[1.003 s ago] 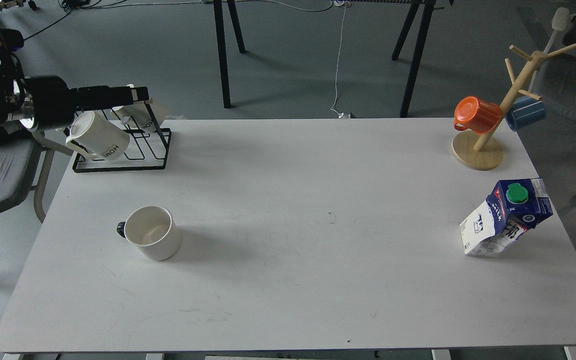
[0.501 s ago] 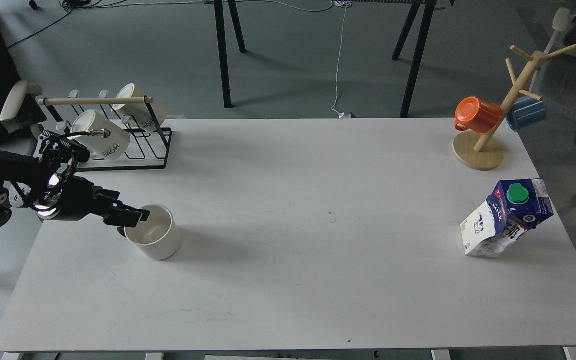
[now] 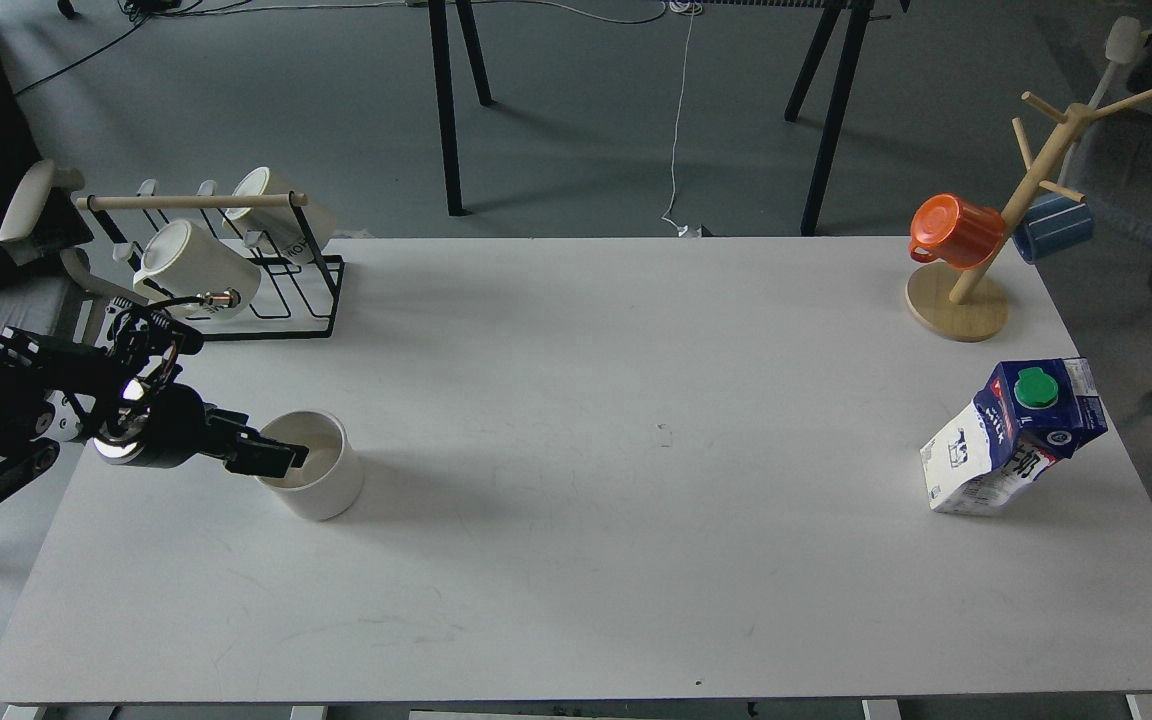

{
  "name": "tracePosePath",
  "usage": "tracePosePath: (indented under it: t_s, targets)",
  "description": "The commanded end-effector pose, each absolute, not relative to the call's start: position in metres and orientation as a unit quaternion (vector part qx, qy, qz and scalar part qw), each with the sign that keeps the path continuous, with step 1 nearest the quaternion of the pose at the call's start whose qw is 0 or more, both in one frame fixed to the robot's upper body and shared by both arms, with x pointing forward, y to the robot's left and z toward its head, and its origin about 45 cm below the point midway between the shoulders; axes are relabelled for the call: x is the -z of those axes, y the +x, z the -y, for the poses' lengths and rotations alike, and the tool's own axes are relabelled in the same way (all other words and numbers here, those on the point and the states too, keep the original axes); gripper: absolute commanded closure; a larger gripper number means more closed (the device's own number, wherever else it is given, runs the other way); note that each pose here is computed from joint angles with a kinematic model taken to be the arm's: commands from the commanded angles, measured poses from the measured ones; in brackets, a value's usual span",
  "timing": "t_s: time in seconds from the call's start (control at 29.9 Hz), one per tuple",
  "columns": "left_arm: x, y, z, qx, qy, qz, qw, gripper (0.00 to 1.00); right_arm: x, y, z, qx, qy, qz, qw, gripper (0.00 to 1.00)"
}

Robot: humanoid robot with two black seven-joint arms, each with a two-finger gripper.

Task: Place cup and milk with both arms
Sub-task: 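Lower the left gripper into the white mug and grip its rim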

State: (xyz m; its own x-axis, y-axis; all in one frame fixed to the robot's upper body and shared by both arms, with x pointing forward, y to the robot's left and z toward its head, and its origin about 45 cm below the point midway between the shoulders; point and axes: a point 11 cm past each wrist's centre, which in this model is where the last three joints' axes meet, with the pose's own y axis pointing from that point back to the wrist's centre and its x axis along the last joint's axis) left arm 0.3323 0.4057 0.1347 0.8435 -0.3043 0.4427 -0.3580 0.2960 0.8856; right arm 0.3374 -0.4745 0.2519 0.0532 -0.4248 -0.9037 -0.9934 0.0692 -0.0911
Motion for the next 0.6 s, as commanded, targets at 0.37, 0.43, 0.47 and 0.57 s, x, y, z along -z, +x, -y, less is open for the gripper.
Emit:
tracePosePath:
  t_s: [0.37,0.43,0.47,0.57]
  targets:
    - [-0.1282,0.3282,-0.4063,-0.025,0.587,0.292,0.754,0.62,-0.2486,0.3356,0.4762,-0.340,-0.589,-0.602,0.417,0.02]
    - [-0.1309,0.3319,-0.4022,-0.034,0.578,0.309,0.754,0.86,-0.2486,0.3356,0.4762,-0.340,-0.589,-0.602,0.417,0.02]
    - [-0.1312,0.3327,-0.4012,-0.036,0.576,0.316,0.753,0.88,-0.2486,0.3356,0.4762,-0.340,-0.589,-0.602,0.417,0.02]
    - [-0.1314,0.3335,-0.4012,-0.040,0.574,0.324,0.751,0.93,-0.2466,0.3341,0.4763,-0.342,-0.588,-0.604,0.416,0.02]
